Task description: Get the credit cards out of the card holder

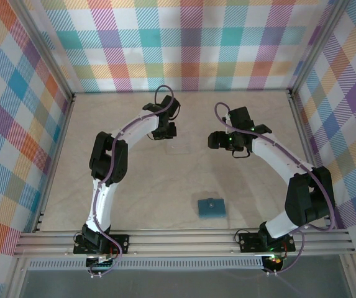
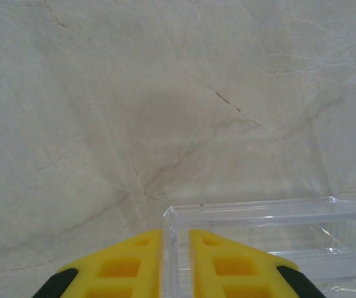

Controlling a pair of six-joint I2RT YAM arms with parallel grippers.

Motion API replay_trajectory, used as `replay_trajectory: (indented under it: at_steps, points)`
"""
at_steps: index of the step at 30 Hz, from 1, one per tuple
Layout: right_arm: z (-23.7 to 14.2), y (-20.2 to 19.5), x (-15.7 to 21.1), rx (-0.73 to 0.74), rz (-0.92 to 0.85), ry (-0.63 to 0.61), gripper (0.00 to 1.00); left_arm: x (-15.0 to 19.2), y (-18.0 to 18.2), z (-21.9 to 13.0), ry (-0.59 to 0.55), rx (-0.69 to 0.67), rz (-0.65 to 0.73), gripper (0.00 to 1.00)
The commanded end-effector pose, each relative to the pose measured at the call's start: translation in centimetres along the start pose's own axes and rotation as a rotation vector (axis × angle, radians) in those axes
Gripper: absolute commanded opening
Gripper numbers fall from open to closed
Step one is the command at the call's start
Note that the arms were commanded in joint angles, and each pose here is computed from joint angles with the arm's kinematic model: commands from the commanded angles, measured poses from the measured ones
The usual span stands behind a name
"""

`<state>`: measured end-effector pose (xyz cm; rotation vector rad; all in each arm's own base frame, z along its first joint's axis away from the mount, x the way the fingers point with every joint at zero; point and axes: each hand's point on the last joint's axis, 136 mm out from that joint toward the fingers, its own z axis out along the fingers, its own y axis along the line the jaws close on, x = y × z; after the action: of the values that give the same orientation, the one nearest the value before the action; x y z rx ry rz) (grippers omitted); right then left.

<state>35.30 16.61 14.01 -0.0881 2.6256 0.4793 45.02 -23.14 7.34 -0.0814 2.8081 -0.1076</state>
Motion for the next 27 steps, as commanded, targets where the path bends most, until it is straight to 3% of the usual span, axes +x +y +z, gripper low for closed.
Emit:
replay_trajectory:
  at_steps: [1,10,19,27]
  points:
    - [-1.0,0.8,-0.2,-0.015,0.010,0.010,0.78,-0.5,-1.0,-2.4,-0.023,0.024,0.010,0.21]
    - [-2.2,1.3,3.0,-0.001,0.057,0.129,0.79,-1.5,-1.1,-7.2,-0.113,0.089,0.015,0.26]
    - [-2.3,2.8,10.8,0.047,0.079,0.345,0.82,-0.8,2.2,-10.5,-0.208,0.189,-0.099,0.29]
    - [-2.0,1.7,17.2,0.161,0.160,0.473,0.87,1.2,5.6,-10.5,-0.206,0.174,-0.150,0.31]
